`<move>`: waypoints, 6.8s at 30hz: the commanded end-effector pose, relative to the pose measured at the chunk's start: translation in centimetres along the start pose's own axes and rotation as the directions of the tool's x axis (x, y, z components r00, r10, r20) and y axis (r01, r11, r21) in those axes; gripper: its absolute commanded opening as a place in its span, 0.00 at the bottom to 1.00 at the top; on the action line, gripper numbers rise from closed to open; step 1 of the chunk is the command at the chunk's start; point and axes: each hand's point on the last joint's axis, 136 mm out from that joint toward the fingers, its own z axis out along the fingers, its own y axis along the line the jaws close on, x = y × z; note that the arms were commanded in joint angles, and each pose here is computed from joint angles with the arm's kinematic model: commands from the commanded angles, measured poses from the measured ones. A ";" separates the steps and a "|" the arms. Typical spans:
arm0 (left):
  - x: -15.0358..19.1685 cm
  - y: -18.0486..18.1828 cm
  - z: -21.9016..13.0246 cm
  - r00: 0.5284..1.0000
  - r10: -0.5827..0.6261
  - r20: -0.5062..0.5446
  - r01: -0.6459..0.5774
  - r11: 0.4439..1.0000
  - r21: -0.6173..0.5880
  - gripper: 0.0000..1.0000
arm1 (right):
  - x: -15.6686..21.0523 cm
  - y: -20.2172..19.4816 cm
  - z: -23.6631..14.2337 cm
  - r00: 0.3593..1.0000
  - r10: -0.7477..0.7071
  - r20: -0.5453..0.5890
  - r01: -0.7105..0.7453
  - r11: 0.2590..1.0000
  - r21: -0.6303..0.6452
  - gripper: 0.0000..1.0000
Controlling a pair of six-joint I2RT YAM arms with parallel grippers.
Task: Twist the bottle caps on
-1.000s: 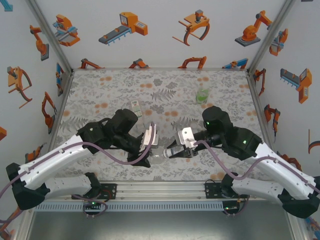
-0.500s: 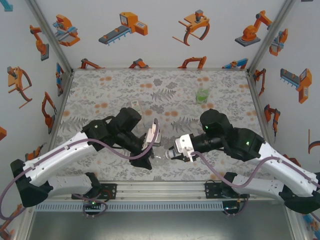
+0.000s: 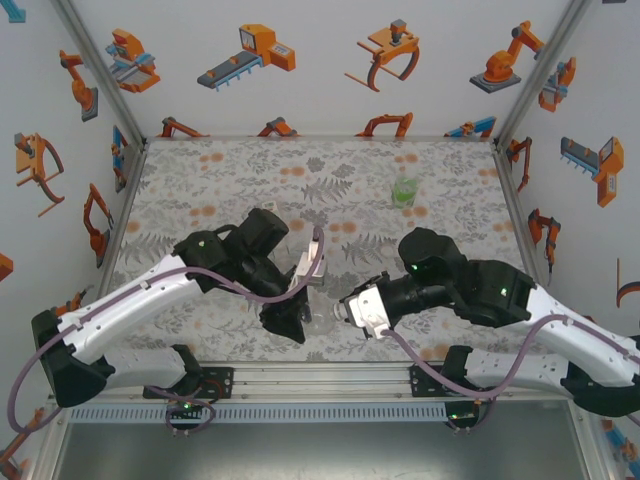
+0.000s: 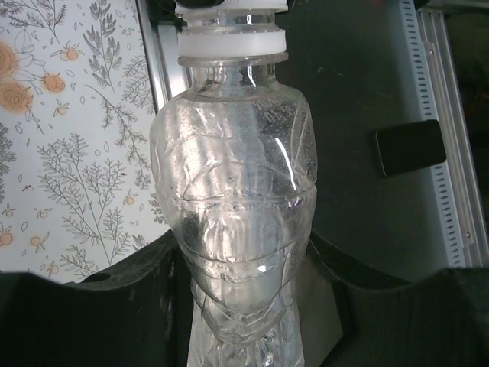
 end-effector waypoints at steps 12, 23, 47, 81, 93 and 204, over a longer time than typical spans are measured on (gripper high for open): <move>-2.8 0.8 -3.6 0.958 0.274 0.085 -0.243 0.933 -0.267 0.00 | -1.8 -1.2 1.0 0.922 0.381 0.070 -0.380 0.925 -0.020 0.00; -3.4 1.9 -4.6 0.937 0.338 0.083 -0.283 0.878 -0.386 0.00 | -0.4 -6.6 0.2 0.379 0.870 0.316 -0.926 0.358 0.123 0.00; -2.9 4.2 -4.0 0.938 0.330 0.103 -0.249 0.851 -0.462 0.00 | 6.3 -8.5 -3.7 -0.360 0.732 0.579 -0.890 -0.456 0.023 0.65; -4.0 -0.7 -2.4 0.943 0.253 0.215 -0.218 0.961 -0.173 0.00 | -3.2 -3.1 -3.7 0.963 0.264 0.056 -0.267 0.963 0.048 0.49; -4.4 -1.1 -1.8 0.946 0.241 0.217 -0.218 0.968 -0.124 0.00 | -2.6 -3.7 -3.2 0.964 0.261 0.055 -0.265 0.961 0.084 0.47; -5.4 -0.3 -2.0 0.921 0.296 0.253 -0.236 0.942 -0.239 0.00 | -2.9 -4.7 -4.8 0.877 0.458 0.147 -0.479 0.860 0.176 0.57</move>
